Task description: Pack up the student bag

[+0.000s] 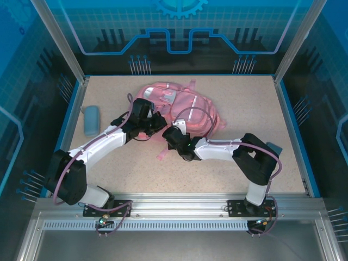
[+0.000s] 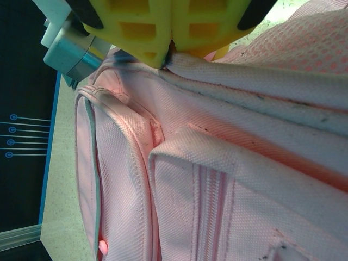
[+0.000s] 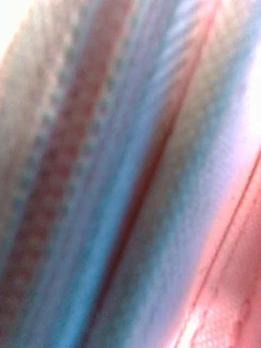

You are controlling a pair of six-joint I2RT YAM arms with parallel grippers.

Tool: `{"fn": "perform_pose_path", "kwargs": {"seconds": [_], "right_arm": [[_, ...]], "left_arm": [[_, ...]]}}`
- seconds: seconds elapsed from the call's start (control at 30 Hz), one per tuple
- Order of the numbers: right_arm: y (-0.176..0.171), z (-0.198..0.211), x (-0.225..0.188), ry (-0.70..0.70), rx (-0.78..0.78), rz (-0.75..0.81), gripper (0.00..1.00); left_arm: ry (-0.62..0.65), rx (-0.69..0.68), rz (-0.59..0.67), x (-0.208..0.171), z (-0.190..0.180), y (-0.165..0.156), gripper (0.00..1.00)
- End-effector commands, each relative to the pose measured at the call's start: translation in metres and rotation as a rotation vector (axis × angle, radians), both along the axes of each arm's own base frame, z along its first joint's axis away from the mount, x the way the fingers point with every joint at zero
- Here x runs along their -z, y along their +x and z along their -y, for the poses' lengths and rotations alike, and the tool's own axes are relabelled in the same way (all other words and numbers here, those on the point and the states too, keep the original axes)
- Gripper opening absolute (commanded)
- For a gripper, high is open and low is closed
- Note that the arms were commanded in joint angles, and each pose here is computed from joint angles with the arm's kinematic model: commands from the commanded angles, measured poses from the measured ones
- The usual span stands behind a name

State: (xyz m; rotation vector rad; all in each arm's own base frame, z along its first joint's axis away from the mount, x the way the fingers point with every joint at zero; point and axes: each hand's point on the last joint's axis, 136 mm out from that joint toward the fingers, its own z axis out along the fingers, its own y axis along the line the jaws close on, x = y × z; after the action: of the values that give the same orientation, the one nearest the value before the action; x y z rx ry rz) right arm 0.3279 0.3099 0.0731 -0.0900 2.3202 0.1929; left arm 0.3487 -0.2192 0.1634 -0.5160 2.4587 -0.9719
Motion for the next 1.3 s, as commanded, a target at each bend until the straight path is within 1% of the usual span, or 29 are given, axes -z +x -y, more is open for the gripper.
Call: {"fn": "perform_pose_path", "kwargs": {"seconds": [0.0, 0.23, 0.43, 0.53, 0.63, 0.67, 0.73, 0.77, 0.83, 0.87, 0.93, 1.03, 1.07, 1.1, 1.17, 1.27], "right_arm": [[-0.001, 0.022, -0.007, -0.035, 0.061, 0.003, 0.0], [-0.025, 0.079, -0.004, -0.176, 0.122, -0.014, 0.0], [-0.037, 0.147, -0.011, -0.324, 0.219, 0.011, 0.0], [-0.035, 0.179, -0.013, -0.326, 0.28, -0.004, 0.0], [-0.027, 0.188, -0.014, -0.283, 0.247, -0.023, 0.0], [-0.023, 0.184, -0.015, -0.261, 0.205, -0.035, 0.0], [-0.018, 0.16, -0.015, -0.177, 0.053, -0.063, 0.0], [-0.018, 0.141, -0.014, -0.121, -0.06, -0.088, 0.0], [-0.022, 0.112, -0.014, -0.049, -0.212, -0.127, 0.0], [-0.026, 0.096, -0.012, -0.01, -0.284, -0.153, 0.0], [-0.033, 0.068, -0.01, 0.069, -0.41, -0.204, 0.0], [-0.037, 0.027, -0.012, 0.141, -0.54, -0.234, 0.0], [-0.038, 0.014, -0.014, 0.16, -0.577, -0.237, 0.0], [-0.039, 0.001, -0.014, 0.172, -0.604, -0.239, 0.0], [-0.038, -0.02, -0.015, 0.197, -0.642, -0.236, 0.0], [-0.037, -0.046, -0.014, 0.207, -0.667, -0.234, 0.0]], "left_arm": [[-0.026, -0.001, 0.11, -0.04, 0.003, 0.007, 0.0], [0.009, -0.042, 0.096, -0.027, -0.014, 0.011, 0.0], [0.033, -0.073, 0.082, -0.016, -0.031, 0.012, 0.0], [0.038, -0.081, 0.074, -0.011, -0.036, 0.012, 0.0], [0.041, -0.091, 0.071, -0.007, -0.041, 0.013, 0.0], [0.044, -0.094, 0.07, -0.006, -0.043, 0.014, 0.0], [0.046, -0.099, 0.066, -0.005, -0.047, 0.014, 0.0], [0.051, -0.102, 0.066, -0.004, -0.049, 0.015, 0.0], [0.061, -0.112, 0.064, -0.002, -0.056, 0.016, 0.0], [0.066, -0.118, 0.063, -0.001, -0.06, 0.016, 0.01], [0.073, -0.137, 0.055, 0.002, -0.069, 0.016, 0.05], [0.094, -0.181, 0.039, 0.008, -0.087, 0.014, 0.23], [0.102, -0.195, 0.028, 0.011, -0.093, 0.012, 0.31], [0.108, -0.211, 0.019, 0.013, -0.1, 0.01, 0.39], [0.125, -0.243, -0.001, 0.019, -0.112, 0.002, 0.5], [0.134, -0.289, -0.03, 0.026, -0.124, -0.014, 0.6]]}}
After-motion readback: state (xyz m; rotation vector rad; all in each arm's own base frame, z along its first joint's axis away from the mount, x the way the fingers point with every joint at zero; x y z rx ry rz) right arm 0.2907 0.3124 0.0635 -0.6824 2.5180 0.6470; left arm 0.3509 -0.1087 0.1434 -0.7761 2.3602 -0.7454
